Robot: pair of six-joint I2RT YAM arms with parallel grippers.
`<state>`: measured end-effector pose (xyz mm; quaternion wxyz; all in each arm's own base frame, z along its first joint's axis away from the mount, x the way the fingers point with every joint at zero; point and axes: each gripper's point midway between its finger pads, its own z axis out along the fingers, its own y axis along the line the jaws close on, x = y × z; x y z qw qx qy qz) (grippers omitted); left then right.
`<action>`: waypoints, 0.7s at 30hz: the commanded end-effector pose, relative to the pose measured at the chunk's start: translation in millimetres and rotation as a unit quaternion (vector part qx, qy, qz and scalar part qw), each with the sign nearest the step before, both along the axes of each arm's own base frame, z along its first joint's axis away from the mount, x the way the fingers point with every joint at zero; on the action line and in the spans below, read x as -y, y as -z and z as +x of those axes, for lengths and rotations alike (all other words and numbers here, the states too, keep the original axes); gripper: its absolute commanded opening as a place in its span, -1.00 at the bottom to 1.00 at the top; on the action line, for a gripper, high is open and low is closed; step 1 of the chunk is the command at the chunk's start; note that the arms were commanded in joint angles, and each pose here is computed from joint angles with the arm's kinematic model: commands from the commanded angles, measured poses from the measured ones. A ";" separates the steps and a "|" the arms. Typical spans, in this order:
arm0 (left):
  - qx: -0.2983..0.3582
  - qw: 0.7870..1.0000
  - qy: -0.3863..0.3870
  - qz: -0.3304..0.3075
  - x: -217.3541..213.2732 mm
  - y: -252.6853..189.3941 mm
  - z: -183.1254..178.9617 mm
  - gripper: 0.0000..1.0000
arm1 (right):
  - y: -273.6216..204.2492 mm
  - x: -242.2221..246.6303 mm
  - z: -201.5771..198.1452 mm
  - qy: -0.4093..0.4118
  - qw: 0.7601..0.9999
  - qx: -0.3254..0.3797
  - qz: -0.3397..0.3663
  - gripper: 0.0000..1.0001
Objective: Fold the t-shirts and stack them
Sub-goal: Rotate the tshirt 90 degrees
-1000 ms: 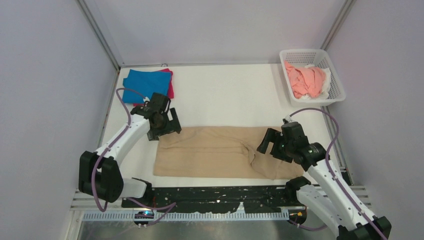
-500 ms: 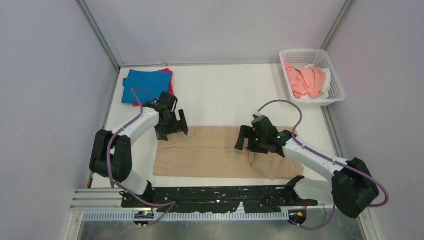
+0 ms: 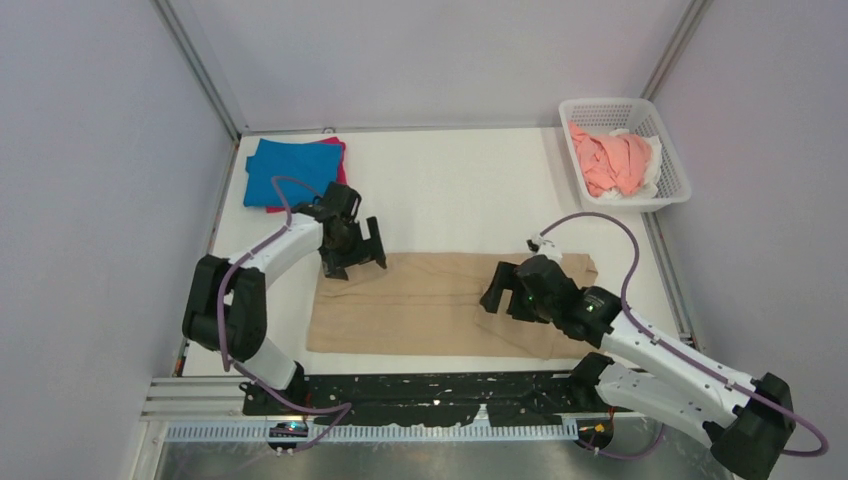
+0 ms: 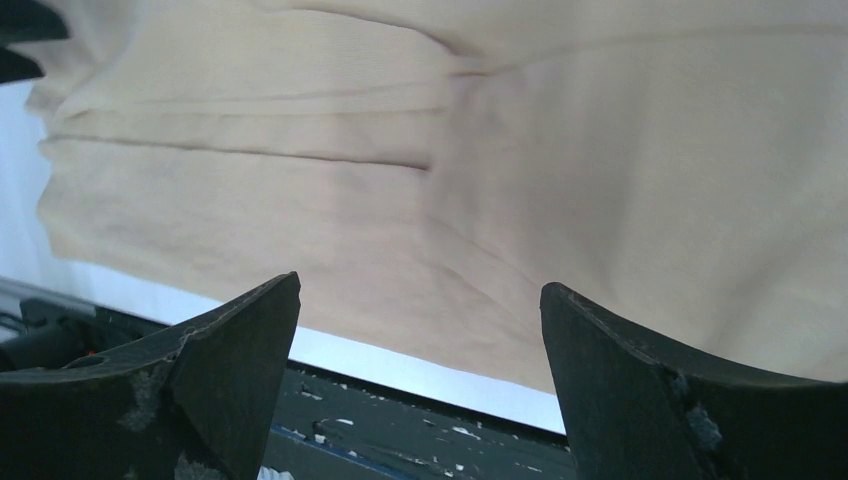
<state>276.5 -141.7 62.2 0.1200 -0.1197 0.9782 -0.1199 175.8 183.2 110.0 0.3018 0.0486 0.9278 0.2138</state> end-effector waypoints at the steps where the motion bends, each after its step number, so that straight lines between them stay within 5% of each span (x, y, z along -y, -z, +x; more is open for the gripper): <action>1: 0.022 0.997 0.046 -0.065 41.2 -5.5 16.6 0.99 | 50.2 64.5 -22.6 0.166 0.981 -0.094 -0.037 0.90; 10: -0.026 0.997 0.054 -0.045 40.3 34.2 -1.7 0.99 | 87.9 94.2 -0.7 0.249 0.959 -0.132 -0.020 0.90; 21: -0.060 0.997 0.030 -0.033 30.0 53.3 -24.1 0.99 | 74.0 85.7 114.8 0.199 0.972 -0.102 -0.075 0.90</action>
